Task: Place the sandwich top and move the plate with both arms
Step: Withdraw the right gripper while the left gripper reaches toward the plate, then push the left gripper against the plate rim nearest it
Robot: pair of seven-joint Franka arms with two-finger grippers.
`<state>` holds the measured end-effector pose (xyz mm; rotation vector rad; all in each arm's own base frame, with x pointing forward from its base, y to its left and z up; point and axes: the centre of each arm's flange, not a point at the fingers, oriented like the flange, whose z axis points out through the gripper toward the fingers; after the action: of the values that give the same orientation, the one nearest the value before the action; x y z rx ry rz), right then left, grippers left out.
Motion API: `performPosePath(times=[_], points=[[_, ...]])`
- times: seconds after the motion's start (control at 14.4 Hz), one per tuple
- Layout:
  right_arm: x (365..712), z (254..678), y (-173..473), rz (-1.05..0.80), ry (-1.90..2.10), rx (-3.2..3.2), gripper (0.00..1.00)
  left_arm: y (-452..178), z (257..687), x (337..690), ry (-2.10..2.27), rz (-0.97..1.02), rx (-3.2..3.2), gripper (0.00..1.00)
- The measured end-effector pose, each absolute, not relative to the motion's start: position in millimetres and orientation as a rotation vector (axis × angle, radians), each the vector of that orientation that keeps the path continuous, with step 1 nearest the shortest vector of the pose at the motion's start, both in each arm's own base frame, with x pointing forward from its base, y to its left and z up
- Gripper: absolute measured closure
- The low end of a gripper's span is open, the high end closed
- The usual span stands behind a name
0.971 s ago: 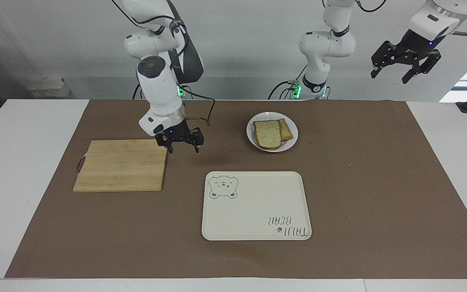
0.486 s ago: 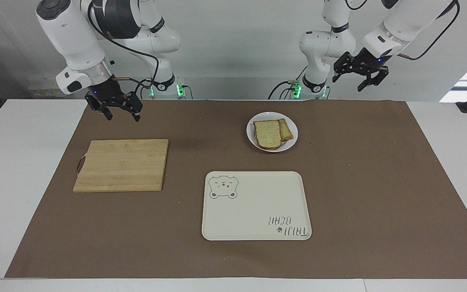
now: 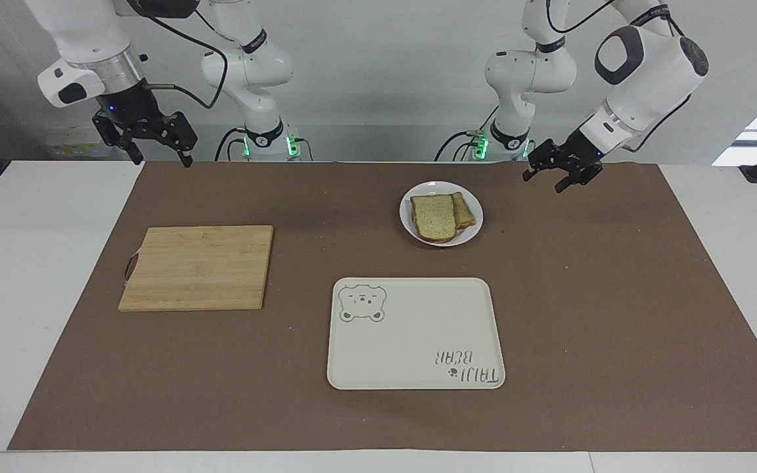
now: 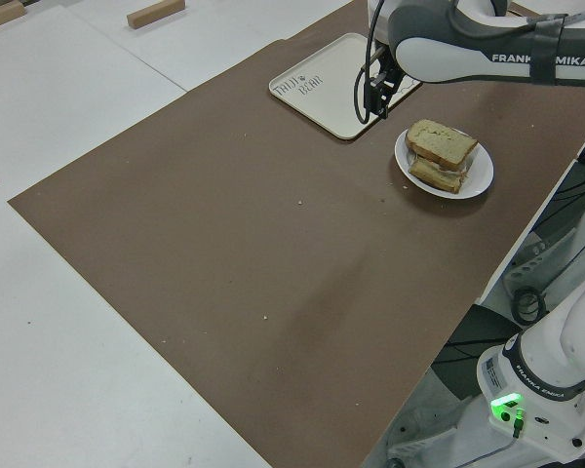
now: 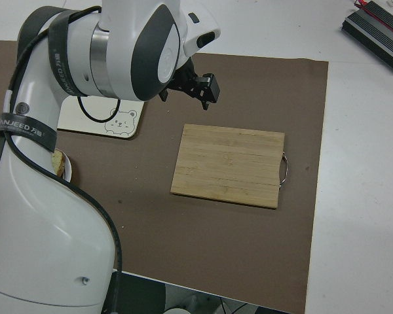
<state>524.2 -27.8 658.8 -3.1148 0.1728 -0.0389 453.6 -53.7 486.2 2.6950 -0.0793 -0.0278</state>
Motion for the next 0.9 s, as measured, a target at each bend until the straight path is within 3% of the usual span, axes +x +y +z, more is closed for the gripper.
performPosePath(times=[0.62, 0.76, 0.9], points=[[524, 659, -20, -0.057, 0.087, -3.118, 0.00, -14, 397, 420, -0.157, 0.009, 2.458, 0.04], [526, 656, -21, -0.067, 0.062, -3.132, 0.00, -3, 370, 410, -0.149, 0.009, 2.400, 0.20], [526, 656, -25, -0.069, 0.061, -3.150, 0.00, -4, 351, 406, -0.111, 0.008, 2.343, 0.24]])
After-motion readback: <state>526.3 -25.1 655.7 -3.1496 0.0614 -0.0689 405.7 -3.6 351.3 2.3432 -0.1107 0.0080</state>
